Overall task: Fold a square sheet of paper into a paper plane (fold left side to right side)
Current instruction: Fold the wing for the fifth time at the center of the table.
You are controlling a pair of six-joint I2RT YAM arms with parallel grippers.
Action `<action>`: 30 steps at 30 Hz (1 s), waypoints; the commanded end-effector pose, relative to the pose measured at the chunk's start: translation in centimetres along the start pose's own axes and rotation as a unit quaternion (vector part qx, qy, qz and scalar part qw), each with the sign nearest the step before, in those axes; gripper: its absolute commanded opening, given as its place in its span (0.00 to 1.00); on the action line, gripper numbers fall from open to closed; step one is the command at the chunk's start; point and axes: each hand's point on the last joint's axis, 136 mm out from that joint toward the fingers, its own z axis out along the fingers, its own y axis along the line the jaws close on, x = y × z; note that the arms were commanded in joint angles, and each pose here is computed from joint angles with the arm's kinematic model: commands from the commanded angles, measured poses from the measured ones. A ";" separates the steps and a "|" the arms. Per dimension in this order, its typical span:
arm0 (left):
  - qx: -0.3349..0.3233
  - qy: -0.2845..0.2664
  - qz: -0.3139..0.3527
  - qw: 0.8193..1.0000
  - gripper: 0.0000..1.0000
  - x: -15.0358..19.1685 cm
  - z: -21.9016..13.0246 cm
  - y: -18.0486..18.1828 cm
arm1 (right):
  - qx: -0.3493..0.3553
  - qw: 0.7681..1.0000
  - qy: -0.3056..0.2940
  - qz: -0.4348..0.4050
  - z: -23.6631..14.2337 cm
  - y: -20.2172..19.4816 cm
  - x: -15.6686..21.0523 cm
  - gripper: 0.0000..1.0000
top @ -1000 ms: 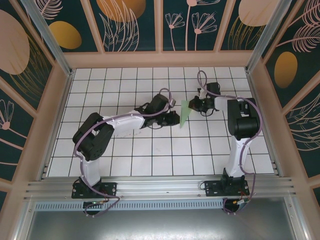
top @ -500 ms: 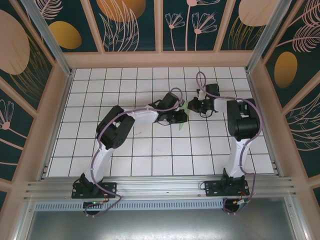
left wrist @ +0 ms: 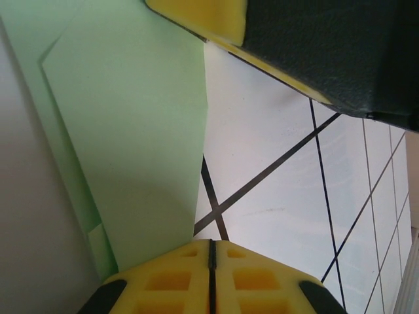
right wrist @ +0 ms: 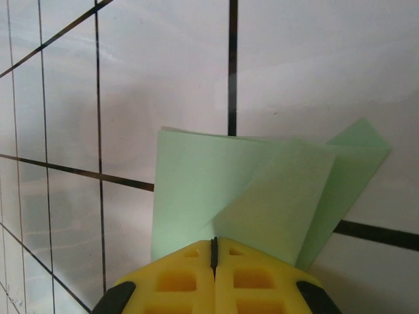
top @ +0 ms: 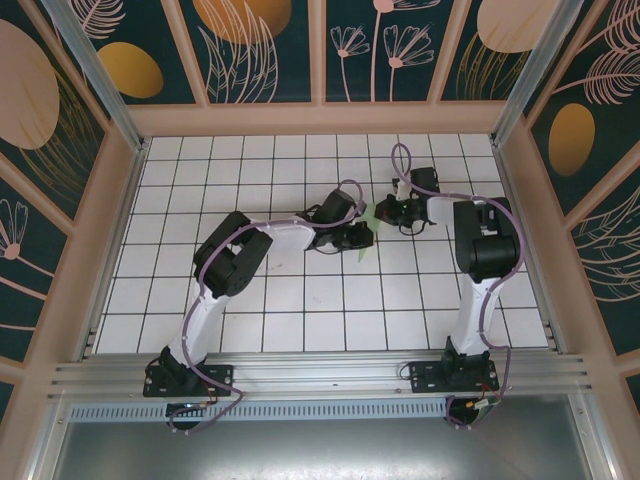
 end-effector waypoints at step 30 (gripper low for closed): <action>-0.095 0.063 -0.072 0.991 0.08 6.1 0.6 7.1 | 0.053 0.999 0.002 -0.006 -0.2 -2.6 -1.9 0.00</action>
